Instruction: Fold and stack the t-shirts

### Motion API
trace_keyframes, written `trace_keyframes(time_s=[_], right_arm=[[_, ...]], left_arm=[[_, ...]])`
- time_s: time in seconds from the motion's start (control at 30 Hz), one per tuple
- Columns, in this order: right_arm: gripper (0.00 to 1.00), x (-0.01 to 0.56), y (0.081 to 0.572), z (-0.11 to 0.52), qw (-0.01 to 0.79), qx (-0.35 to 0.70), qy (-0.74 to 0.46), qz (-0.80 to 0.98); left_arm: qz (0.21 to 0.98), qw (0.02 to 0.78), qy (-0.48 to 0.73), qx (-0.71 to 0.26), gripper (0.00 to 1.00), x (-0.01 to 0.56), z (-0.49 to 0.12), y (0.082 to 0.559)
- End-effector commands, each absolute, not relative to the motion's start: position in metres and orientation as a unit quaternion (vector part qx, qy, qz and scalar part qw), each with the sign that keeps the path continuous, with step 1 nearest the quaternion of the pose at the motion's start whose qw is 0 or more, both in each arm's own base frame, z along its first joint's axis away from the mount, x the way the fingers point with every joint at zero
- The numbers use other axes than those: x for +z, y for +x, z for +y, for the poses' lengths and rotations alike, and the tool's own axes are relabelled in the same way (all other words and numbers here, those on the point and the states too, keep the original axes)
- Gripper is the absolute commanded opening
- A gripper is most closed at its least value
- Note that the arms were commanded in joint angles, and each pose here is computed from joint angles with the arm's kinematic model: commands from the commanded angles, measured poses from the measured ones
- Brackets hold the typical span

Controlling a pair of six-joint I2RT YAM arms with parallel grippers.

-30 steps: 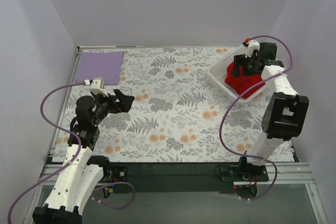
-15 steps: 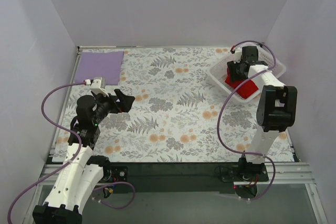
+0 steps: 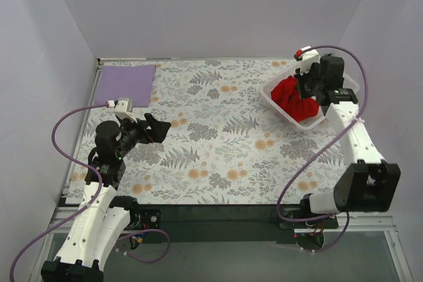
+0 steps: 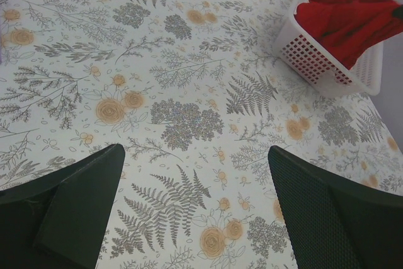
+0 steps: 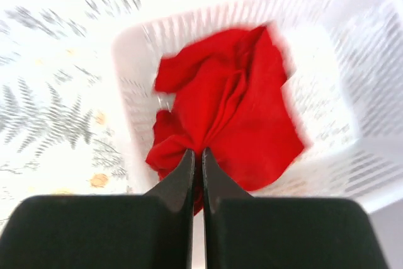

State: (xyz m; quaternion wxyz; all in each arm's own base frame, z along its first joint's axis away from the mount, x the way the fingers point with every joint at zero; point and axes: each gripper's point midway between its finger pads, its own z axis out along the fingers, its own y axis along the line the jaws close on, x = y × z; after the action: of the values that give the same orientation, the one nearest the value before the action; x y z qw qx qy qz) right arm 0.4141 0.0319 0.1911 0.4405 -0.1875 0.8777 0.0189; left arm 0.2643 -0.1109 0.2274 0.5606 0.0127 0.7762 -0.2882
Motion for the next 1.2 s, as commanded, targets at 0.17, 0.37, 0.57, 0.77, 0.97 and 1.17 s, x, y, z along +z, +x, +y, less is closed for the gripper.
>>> trace_keyframes(time_s=[0.17,0.37,0.57,0.77,0.97,1.17], right_arm=[[0.01,0.424,0.328,0.13,0.63,0.182,-0.434,0.618],[0.01,0.495,0.255,0.174,0.617,0.352,-0.515,0.48],[0.01,0.477,0.243,0.19,0.592,0.393,-0.511,0.484],[0.01,0.421,0.229,0.212,0.542,0.437,-0.513,0.503],[0.01,0.396,0.228,0.218,0.526,0.437,-0.515,0.517],[0.01,0.385,0.226,0.223,0.52,0.433,-0.518,0.523]], left_arm=[[0.765,0.571,0.038,-0.296,0.98,0.238,-0.116,0.261],[0.766,0.57,0.044,-0.294,0.95,0.237,-0.117,0.26],[0.763,0.578,0.041,-0.285,0.95,0.238,-0.113,0.261],[0.764,0.576,0.043,-0.286,0.95,0.238,-0.114,0.261],[0.766,0.573,0.044,-0.288,0.95,0.236,-0.115,0.261],[0.766,0.572,0.043,-0.288,0.95,0.235,-0.115,0.261]])
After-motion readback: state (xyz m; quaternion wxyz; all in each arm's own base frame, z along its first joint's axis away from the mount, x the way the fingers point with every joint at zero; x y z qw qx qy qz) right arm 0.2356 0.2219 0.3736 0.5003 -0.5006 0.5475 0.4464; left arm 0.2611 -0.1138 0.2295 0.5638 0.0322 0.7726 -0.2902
